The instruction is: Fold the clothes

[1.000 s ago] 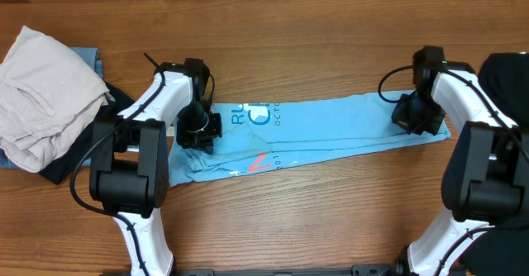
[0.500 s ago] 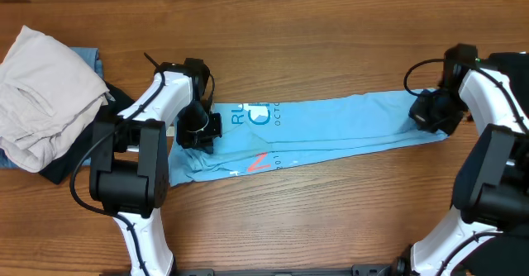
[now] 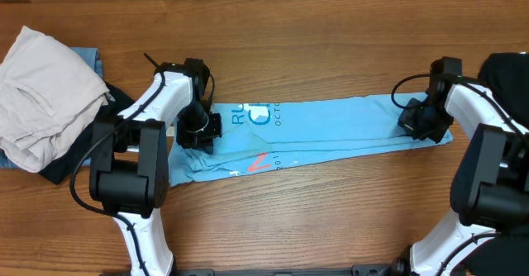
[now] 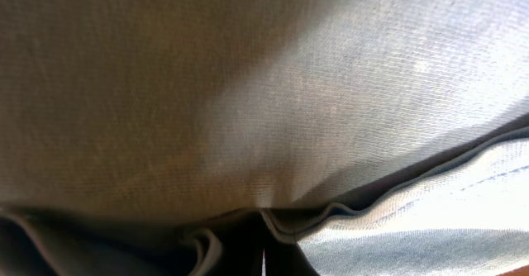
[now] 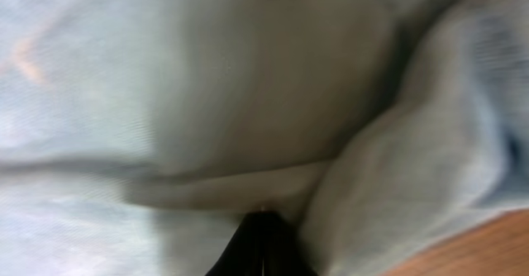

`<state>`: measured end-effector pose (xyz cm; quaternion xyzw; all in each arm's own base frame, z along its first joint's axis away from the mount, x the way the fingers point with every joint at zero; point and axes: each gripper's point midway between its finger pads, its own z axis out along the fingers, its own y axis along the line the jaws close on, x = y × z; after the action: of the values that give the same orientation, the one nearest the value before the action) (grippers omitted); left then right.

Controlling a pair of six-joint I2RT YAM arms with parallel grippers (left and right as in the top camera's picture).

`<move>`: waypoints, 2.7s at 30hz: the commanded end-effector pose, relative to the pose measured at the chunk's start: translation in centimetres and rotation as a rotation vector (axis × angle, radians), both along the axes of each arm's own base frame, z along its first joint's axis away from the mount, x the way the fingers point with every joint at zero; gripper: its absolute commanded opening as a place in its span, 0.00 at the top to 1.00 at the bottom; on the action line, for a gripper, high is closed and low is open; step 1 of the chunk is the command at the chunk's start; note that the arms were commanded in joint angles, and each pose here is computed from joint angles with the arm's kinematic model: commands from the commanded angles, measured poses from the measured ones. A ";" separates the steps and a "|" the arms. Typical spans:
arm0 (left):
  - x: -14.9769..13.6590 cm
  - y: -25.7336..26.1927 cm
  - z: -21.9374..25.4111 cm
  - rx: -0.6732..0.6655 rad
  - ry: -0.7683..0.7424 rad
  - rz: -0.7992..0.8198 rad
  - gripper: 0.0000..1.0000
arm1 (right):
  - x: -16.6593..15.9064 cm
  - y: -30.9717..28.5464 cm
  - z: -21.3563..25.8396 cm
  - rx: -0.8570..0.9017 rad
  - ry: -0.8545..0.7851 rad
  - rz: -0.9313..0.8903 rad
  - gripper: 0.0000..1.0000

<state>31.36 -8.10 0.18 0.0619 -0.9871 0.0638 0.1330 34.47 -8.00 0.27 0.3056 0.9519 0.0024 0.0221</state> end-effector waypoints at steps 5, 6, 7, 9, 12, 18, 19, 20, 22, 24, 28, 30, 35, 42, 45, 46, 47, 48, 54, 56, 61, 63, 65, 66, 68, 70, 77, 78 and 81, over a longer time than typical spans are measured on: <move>0.1 1.8 -0.9 0.088 -0.009 -0.005 0.93 | -1.3 -3.3 1.2 -0.155 0.048 -0.033 0.96; 0.0 1.7 -0.9 0.087 -0.009 -0.005 0.93 | -1.7 -4.1 1.3 -0.201 0.063 -0.062 0.96; 0.0 1.7 -0.9 0.088 -0.008 -0.005 0.93 | -1.8 -4.5 1.4 -0.222 0.066 -0.070 0.96; 0.0 1.7 -0.9 0.087 -0.009 -0.005 0.93 | -1.8 -5.2 1.5 -0.260 0.068 -0.081 0.96; 0.1 1.7 -0.9 0.087 -0.009 -0.005 0.93 | -1.7 -6.5 1.9 -0.332 0.065 -0.092 0.96; 0.2 2.3 -0.9 0.088 -0.008 0.013 0.93 | -2.0 -8.6 2.0 -0.345 0.045 -0.176 0.95; 0.2 2.4 -0.9 0.088 -0.008 0.017 0.93 | -2.2 -8.9 2.0 -0.342 0.048 -0.187 0.96; 0.2 2.6 -0.9 0.087 -0.008 0.022 0.93 | -2.3 -9.1 2.0 -0.342 0.049 -0.193 0.95; 0.2 2.6 -0.9 0.088 -0.008 0.023 0.94 | -2.4 -9.4 2.0 -0.343 0.047 -0.202 0.95; 0.2 2.6 -0.9 0.087 -0.007 0.023 0.94 | -2.5 -10.0 2.0 -0.349 0.043 -0.219 0.95; 0.2 2.6 -0.9 0.086 -0.007 0.023 0.95 | 2.2 -7.2 5.5 -0.114 -0.103 -0.064 0.96; 0.2 2.6 -0.9 0.084 -0.008 0.024 0.94 | 5.5 -0.6 9.7 0.187 -0.265 0.176 0.96; 0.5 2.5 -0.9 0.082 -0.019 0.025 0.95 | 5.1 12.3 11.2 0.387 -0.260 0.561 0.96; 0.4 2.0 -0.9 0.053 -0.014 0.032 0.95 | 2.8 25.7 7.0 0.261 -0.163 1.042 0.96; 0.4 2.0 -0.9 0.053 -0.014 0.032 0.95 | 1.6 27.6 4.1 0.192 -0.093 1.178 0.96; 0.4 2.0 -0.9 0.053 -0.013 0.032 0.95 | 1.4 28.1 3.0 0.179 -0.069 1.197 0.96; 0.4 2.0 -0.9 0.053 -0.013 0.032 0.95 | 1.1 28.5 2.4 0.190 -0.058 1.205 0.96; 0.4 2.0 -0.9 0.053 -0.013 0.032 0.95 | 0.9 28.8 2.3 0.206 -0.055 1.207 0.96; 0.4 2.0 -0.9 0.053 -0.014 0.032 0.95 | -0.7 30.3 2.5 0.323 -0.039 1.207 0.96; 0.4 2.0 -0.9 0.053 -0.014 0.032 0.95 | -1.2 30.4 2.6 0.334 -0.024 1.210 0.96; 0.4 2.0 -0.9 0.053 -0.013 0.032 0.95 | -1.8 31.3 2.6 0.334 -0.020 1.238 0.96; 0.4 2.0 -0.9 0.053 -0.013 0.032 0.95 | -1.9 31.9 2.6 0.333 -0.028 1.254 0.96; 0.4 2.0 -0.9 0.053 -0.014 0.032 0.94 | -2.0 32.1 2.6 0.333 -0.028 1.257 0.96; 0.4 2.0 -0.9 0.053 -0.014 0.032 0.94 | -2.0 32.1 2.5 0.332 -0.030 1.258 0.96; 0.4 2.0 -0.9 0.053 -0.014 0.032 0.94 | -1.4 32.4 2.4 0.325 -0.062 1.265 0.96; 0.4 2.0 -0.9 0.053 -0.014 0.032 0.94 | -0.9 32.0 1.9 0.287 -0.075 1.280 0.96; 0.4 2.0 -0.9 0.053 -0.014 0.032 0.94 | -3.4 31.9 0.9 0.317 -0.013 1.376 0.96; 0.4 2.0 -0.9 0.053 -0.014 0.032 0.94 | -4.1 32.0 0.9 0.321 0.010 1.383 0.96; 0.4 2.0 -0.9 0.052 -0.014 0.032 0.94 | -5.9 32.4 1.0 0.331 0.071 1.408 0.96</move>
<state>31.64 -7.63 0.19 0.0720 -0.9865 0.0700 0.1294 29.63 23.61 1.19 -0.3636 0.9186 0.1453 -0.0529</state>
